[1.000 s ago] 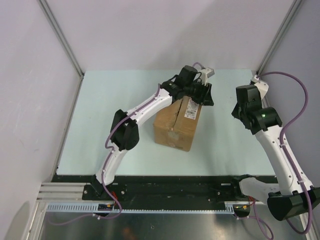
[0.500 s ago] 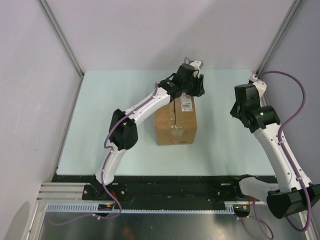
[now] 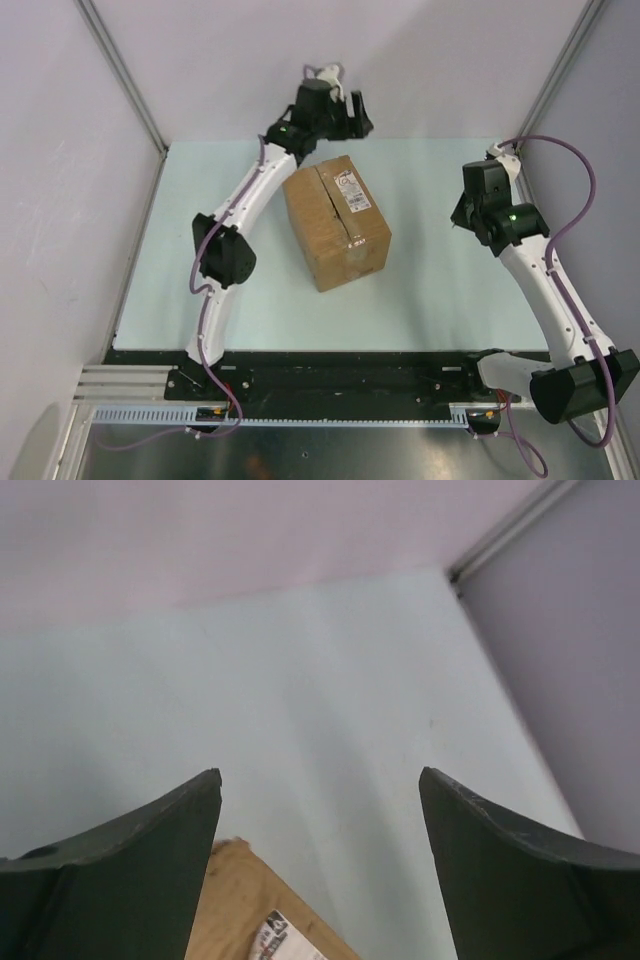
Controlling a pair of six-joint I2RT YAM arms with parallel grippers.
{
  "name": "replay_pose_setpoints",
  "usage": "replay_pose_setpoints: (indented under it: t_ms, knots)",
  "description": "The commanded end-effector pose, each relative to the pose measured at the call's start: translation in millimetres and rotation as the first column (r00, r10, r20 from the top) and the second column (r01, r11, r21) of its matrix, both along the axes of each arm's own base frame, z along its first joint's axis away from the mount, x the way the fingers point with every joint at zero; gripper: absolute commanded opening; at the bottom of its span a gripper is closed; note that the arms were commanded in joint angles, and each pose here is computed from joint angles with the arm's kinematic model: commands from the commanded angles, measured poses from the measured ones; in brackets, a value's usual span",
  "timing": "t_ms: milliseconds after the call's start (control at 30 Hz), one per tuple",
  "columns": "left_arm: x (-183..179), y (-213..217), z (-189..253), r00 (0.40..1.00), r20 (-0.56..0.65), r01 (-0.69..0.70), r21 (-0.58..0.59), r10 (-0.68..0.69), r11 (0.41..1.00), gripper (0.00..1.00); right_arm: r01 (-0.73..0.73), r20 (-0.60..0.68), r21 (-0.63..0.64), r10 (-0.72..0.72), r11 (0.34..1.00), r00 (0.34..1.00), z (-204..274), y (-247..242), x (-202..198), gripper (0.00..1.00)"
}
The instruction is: Unpack the express box
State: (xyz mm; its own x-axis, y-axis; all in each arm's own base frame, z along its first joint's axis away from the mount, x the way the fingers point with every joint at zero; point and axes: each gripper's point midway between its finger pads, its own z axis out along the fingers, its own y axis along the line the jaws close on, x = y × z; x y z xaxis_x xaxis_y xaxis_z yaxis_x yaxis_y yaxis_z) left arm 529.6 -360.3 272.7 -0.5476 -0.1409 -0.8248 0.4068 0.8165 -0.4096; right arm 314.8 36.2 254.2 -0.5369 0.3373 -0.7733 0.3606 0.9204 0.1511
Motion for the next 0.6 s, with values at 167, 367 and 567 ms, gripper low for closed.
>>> replay_pose_setpoints:
  t_ms: [167,367,567]
  knots:
    - [40,121,51,0.973,0.025,-0.225,-0.117,0.229,0.967,0.80,-0.067,0.051,0.049,0.065,0.997,0.997,2,20,25,0.00]
    - [62,184,-27,0.940,-0.053,-0.336,0.037,0.338,0.941,0.78,-0.272,0.224,0.026,0.260,0.962,0.939,40,59,27,0.00]
    - [66,200,-93,0.944,-0.205,-0.260,0.023,0.260,0.965,0.70,-0.548,0.196,0.011,0.535,0.837,0.822,36,118,-3,0.00]
